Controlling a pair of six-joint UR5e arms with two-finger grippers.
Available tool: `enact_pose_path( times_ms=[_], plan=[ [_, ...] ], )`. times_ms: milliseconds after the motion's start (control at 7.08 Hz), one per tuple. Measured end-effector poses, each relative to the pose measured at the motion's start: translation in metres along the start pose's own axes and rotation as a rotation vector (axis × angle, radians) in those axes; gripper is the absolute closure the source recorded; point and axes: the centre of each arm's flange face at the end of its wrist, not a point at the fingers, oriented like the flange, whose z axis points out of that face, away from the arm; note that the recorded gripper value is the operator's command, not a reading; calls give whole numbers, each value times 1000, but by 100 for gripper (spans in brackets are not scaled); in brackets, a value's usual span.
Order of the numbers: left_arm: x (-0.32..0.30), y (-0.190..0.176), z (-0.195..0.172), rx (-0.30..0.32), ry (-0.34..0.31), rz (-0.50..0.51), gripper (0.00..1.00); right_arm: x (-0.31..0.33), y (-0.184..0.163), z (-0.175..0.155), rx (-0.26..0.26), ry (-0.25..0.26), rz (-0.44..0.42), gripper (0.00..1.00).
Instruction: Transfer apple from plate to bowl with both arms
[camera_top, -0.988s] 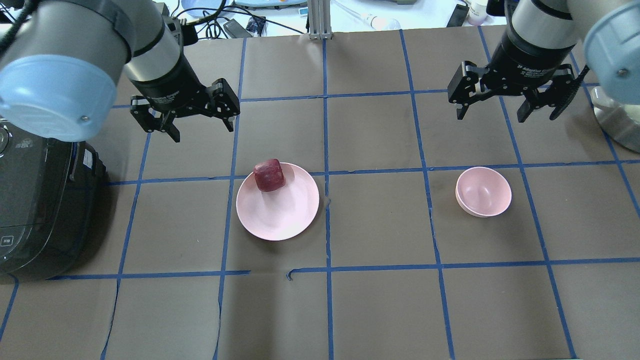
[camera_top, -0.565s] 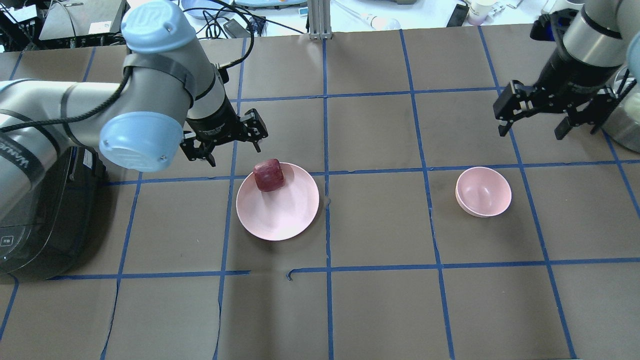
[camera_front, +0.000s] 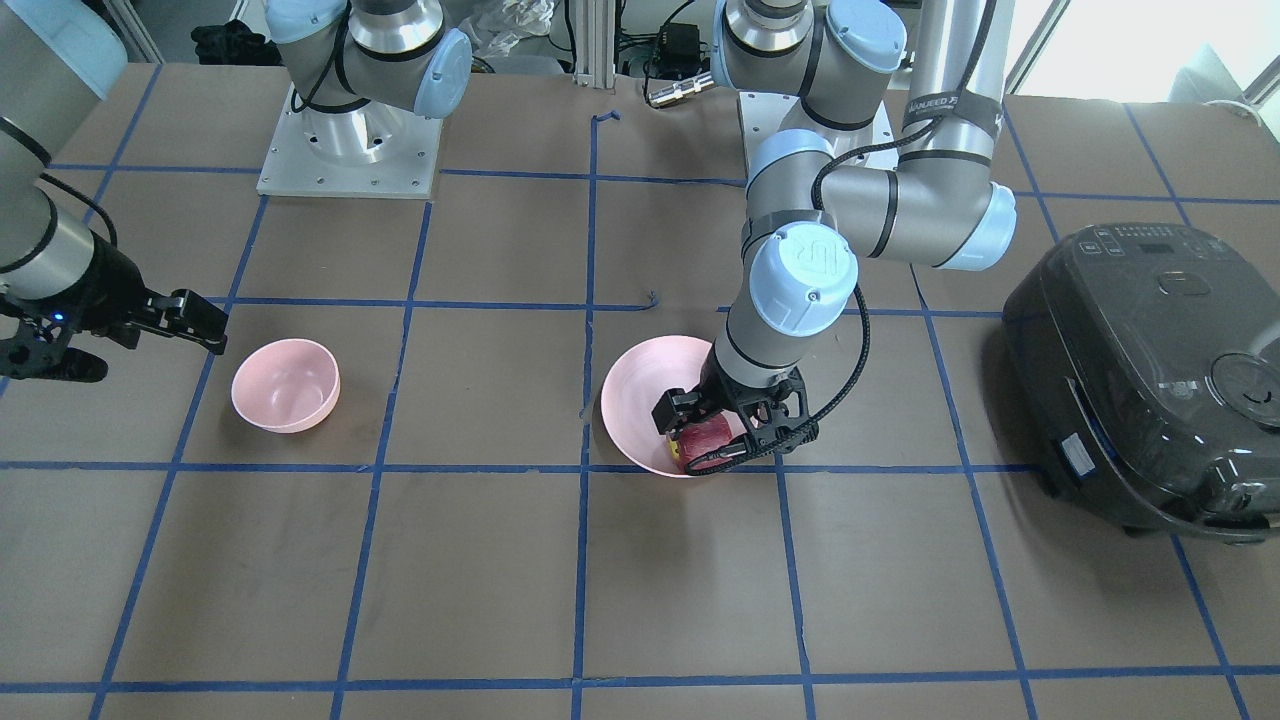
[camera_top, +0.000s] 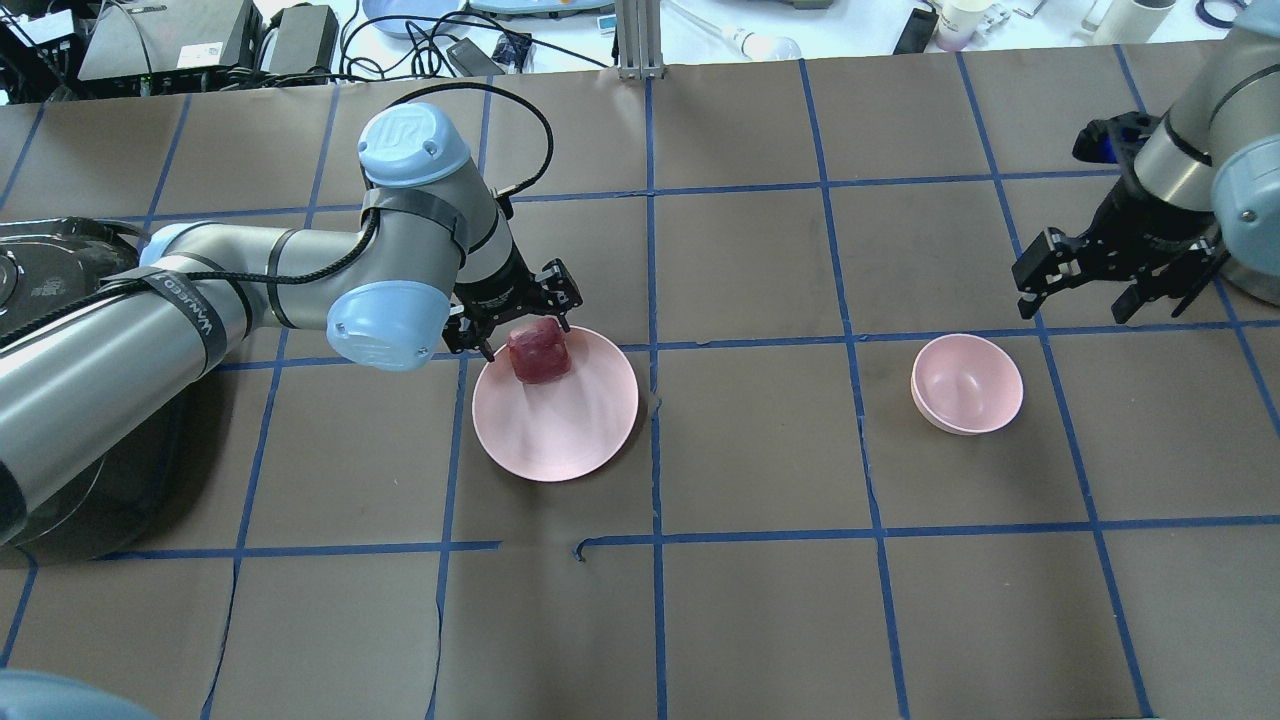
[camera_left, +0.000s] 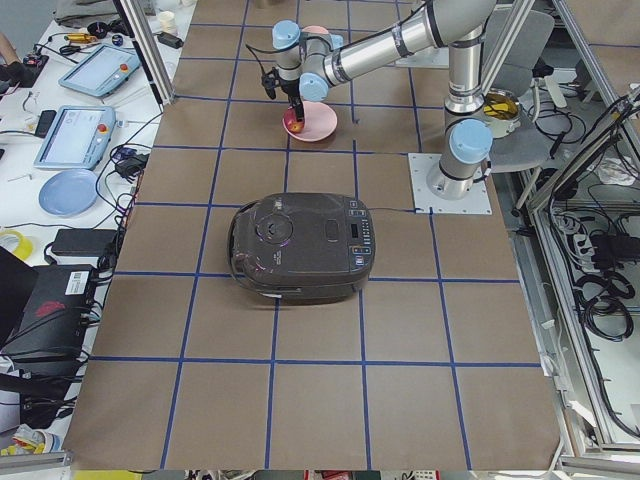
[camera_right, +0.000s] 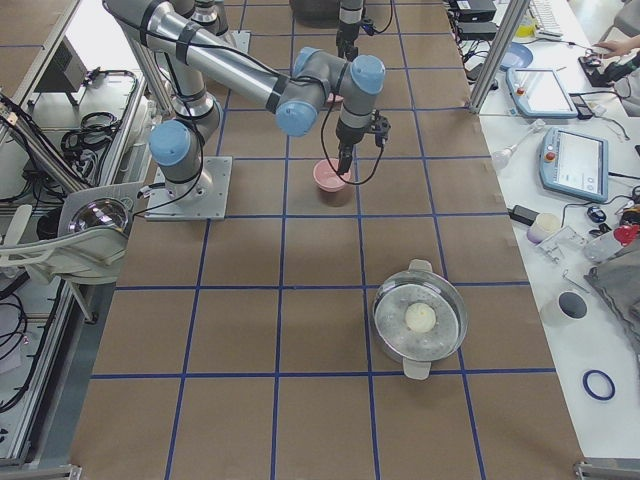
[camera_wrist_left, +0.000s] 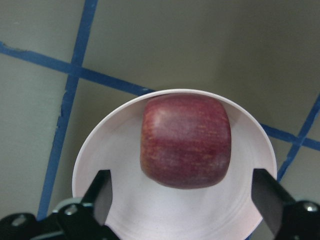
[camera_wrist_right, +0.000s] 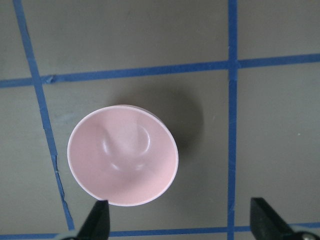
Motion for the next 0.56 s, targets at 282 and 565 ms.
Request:
enact_pose_path(
  times_ms=[282,565],
  plan=[
    [-1,-2,22,-31,-13,-3,62,-1,2,60,-58,-20,-57,0],
    [0,-4,24,-29,-12,-2,100,-1,2,97,-54,-19,-74,40]
  ],
)
